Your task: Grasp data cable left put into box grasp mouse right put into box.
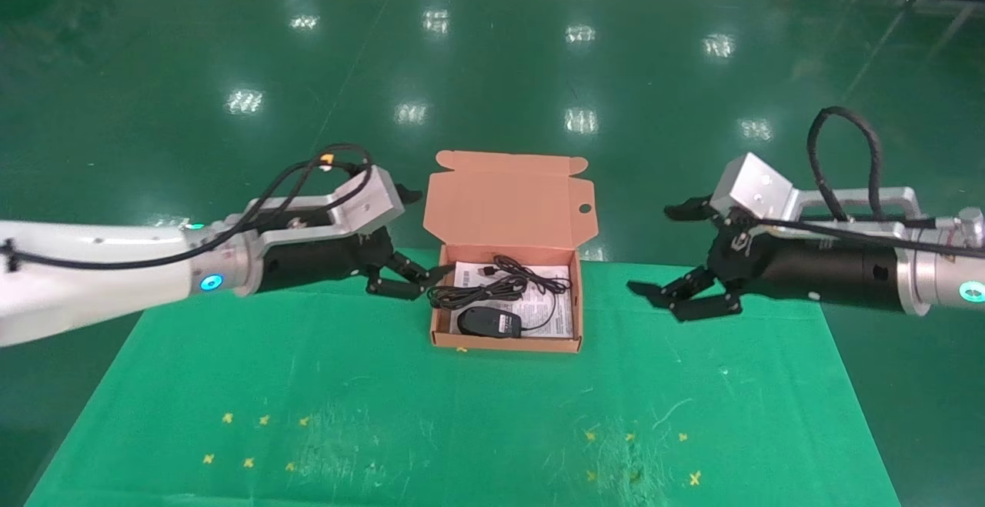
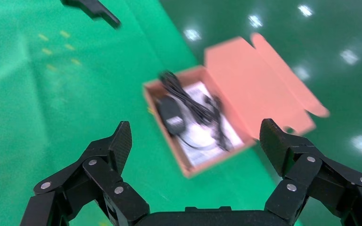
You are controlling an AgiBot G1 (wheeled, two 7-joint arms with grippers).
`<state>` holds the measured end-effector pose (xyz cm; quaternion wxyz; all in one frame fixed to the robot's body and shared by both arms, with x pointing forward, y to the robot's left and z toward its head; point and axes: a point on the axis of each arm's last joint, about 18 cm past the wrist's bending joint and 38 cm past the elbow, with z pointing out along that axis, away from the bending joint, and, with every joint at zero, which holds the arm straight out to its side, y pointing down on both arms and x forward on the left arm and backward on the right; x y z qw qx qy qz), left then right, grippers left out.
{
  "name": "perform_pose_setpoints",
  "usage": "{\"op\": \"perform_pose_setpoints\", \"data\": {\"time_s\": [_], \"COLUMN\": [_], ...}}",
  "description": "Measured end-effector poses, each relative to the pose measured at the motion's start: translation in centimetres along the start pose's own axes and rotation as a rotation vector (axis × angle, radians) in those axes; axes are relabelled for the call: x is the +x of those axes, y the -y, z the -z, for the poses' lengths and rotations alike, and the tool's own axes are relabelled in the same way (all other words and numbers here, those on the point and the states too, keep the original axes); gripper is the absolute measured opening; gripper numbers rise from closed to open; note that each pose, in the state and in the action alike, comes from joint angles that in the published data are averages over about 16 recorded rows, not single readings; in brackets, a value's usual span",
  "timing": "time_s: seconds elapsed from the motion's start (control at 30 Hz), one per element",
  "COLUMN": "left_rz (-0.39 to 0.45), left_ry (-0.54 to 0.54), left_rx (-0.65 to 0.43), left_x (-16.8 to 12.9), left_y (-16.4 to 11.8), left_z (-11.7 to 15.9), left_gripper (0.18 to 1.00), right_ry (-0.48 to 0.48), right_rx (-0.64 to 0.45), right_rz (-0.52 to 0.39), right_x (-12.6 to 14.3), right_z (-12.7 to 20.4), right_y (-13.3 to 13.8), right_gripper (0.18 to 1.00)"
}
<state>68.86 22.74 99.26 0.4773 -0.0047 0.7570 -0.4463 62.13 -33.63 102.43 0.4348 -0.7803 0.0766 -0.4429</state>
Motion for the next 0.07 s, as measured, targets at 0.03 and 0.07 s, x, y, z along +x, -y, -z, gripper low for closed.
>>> {"op": "perform_pose_setpoints", "data": {"time_s": [0.03, 0.07], "left_rz": [0.011, 0.022], "left_ry": [-0.007, -0.013], "left_rx": [0.008, 0.017], "left_x": [0.16, 0.32], "left_y": [-0.02, -0.04], "left_z": [0.25, 0.51], "left_gripper": [1.001, 1.001], "right_ry": [0.009, 0.018], "right_rx": [0.009, 0.018], "right_rz": [-0.005, -0.01], "right_x": [-0.25, -0.51], "right_z": [0.02, 0.05], "right_y": [0.04, 0.08], "right_gripper": [1.0, 1.0]}}
